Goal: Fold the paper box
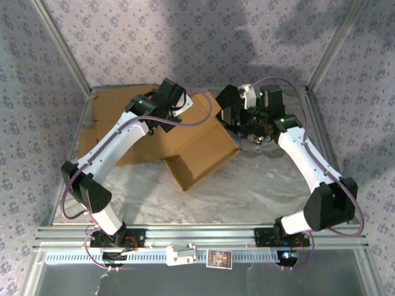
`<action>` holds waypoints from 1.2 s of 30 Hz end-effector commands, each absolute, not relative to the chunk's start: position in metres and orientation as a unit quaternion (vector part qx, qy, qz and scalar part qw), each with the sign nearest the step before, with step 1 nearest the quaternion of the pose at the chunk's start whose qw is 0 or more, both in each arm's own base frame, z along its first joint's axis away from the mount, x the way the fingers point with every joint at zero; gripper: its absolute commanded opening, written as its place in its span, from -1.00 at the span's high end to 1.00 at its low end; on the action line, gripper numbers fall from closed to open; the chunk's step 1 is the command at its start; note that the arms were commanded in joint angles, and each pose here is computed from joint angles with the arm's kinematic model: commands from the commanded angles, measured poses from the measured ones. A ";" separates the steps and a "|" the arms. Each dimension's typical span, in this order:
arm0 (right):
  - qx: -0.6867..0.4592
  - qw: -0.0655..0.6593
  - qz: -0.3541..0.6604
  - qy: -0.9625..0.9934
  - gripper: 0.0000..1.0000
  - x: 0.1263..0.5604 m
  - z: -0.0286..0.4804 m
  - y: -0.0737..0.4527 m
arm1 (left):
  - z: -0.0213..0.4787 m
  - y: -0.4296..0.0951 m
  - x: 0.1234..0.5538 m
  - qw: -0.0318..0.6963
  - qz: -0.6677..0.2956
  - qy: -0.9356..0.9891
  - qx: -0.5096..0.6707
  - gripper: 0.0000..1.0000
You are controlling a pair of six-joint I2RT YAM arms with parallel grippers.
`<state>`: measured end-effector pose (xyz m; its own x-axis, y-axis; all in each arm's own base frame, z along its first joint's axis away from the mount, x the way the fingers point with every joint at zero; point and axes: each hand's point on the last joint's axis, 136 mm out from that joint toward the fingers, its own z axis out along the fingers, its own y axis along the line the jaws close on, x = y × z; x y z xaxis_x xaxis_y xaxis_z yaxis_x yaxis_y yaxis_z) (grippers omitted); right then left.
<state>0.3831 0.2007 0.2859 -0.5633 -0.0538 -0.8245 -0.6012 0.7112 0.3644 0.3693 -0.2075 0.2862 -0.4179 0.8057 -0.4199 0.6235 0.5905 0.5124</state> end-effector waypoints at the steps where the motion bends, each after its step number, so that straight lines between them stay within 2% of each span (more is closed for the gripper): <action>1: -0.308 0.477 0.313 0.761 -0.21 0.380 0.309 0.208 | 0.302 -0.220 0.373 0.337 0.137 0.793 0.489 1.00; 4: -0.357 0.486 0.283 0.746 -0.28 0.379 0.306 0.208 | 0.301 -0.224 0.371 0.324 0.137 0.774 0.526 1.00; 8: -0.368 0.497 0.255 0.744 -0.28 0.387 0.305 0.198 | 0.308 -0.227 0.368 0.313 0.130 0.764 0.549 1.00; 15: -0.420 0.493 0.231 0.726 -0.39 0.371 0.300 0.200 | 0.310 -0.230 0.357 0.306 0.114 0.747 0.579 1.00; 24: -0.458 0.488 0.204 0.714 -0.35 0.360 0.285 0.211 | 0.304 -0.236 0.351 0.301 0.099 0.738 0.595 1.00; 36: -0.469 0.493 0.160 0.715 -0.21 0.384 0.284 0.215 | 0.299 -0.244 0.347 0.297 0.088 0.733 0.606 1.00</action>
<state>0.3771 0.2163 0.2732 -0.1099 -0.4894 -0.8651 -0.8441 0.5054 -0.1788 0.3537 -0.2377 0.2924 -0.1261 0.9443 -0.3041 0.8259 0.2697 0.4951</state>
